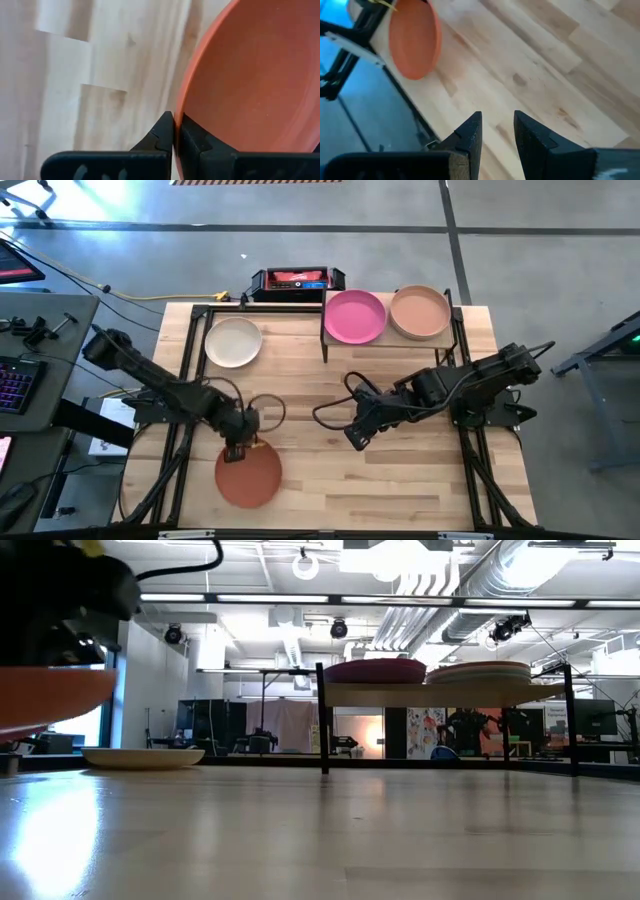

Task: Place and stack plates onto a shelf
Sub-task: Stack the dark orange plate on top of the pink stacked plates on the shelf

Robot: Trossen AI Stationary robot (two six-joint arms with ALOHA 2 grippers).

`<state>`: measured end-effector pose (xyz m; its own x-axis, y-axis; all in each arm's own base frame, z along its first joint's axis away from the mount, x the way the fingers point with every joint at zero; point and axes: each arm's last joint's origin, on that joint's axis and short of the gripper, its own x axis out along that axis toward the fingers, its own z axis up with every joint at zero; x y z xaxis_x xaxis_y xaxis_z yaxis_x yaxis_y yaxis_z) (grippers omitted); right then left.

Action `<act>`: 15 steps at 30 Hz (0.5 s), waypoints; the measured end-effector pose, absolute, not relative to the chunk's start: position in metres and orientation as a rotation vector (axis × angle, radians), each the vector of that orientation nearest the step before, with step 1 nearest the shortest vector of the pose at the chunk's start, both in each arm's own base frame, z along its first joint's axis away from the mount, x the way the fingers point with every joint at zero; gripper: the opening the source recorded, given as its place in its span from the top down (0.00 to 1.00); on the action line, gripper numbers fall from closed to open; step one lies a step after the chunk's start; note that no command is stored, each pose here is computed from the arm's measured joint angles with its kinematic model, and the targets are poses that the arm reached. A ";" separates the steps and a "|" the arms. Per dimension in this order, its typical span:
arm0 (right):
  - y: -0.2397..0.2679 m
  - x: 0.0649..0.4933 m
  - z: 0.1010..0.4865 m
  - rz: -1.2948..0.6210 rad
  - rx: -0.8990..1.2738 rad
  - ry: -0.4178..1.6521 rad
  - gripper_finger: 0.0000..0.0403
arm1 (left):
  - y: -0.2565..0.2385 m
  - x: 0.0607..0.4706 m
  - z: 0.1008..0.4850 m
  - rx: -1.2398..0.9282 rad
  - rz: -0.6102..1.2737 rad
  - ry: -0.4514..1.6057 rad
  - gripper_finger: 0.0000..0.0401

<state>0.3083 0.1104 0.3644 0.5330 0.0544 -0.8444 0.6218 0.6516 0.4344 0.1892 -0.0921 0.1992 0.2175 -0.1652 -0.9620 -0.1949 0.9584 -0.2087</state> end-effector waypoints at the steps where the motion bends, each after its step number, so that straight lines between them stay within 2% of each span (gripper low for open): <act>1: 0.109 0.309 0.362 -0.401 0.806 0.966 0.77 | -0.087 0.189 0.202 -0.331 0.035 1.346 1.00; 10: 0.080 0.322 0.351 -0.533 0.808 0.864 0.77 | -0.044 0.197 0.215 -0.518 0.218 1.237 1.00; 15: 0.058 0.336 0.351 -0.533 0.799 0.804 0.77 | -0.023 0.205 0.226 -0.584 0.296 1.172 1.00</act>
